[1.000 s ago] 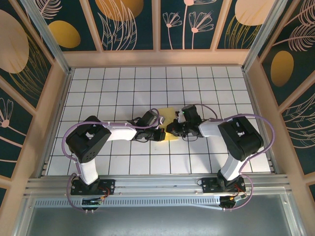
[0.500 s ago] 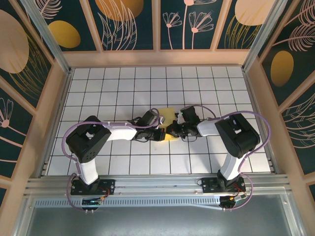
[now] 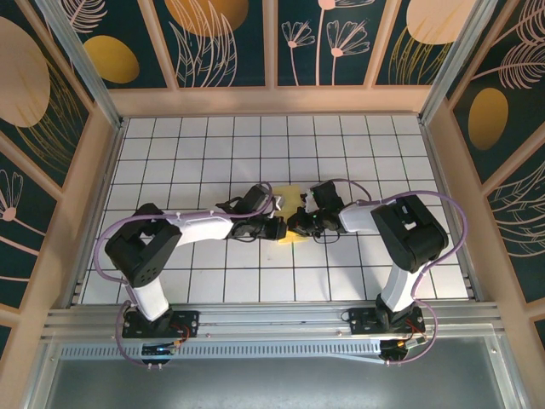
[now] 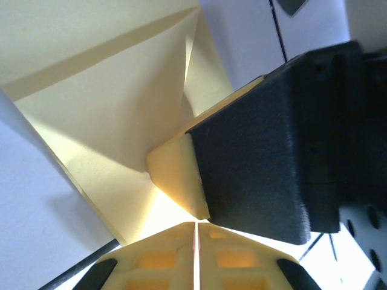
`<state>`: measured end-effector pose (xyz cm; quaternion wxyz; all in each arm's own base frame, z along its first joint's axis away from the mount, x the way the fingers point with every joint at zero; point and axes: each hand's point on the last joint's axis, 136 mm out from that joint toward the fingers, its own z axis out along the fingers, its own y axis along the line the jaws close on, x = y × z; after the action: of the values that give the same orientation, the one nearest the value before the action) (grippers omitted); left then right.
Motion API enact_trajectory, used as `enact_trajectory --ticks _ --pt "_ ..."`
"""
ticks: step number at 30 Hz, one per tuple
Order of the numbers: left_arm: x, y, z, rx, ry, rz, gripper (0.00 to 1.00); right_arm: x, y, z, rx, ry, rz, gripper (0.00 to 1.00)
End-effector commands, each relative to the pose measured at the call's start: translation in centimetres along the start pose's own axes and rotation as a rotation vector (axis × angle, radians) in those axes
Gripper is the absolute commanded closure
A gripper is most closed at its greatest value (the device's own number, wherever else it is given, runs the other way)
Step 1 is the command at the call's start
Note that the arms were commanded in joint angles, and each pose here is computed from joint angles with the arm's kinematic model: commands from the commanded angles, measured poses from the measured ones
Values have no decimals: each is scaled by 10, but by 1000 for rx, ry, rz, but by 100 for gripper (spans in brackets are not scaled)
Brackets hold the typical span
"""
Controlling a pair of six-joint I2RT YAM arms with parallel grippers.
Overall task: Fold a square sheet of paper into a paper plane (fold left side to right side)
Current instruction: Fold the triangle a second time at the center of the table.
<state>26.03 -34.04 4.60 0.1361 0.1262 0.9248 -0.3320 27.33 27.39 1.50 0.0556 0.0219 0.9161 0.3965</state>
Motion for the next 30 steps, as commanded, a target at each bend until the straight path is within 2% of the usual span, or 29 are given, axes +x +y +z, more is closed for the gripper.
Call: enact_trajectory --ticks 1,5,13,30 --pt "-5 -14 -8 94 -15 -28 90 22 -47 8 172 55 57 100" --pt "4 -17 -2 136 28 -38 90 21 -48 9 173 56 57 100" --pt "15 -4 10 109 68 -54 91 22 -48 10 174 59 59 100" --pt "29 24 15 17 64 -94 95 22 -49 10 175 62 60 100"
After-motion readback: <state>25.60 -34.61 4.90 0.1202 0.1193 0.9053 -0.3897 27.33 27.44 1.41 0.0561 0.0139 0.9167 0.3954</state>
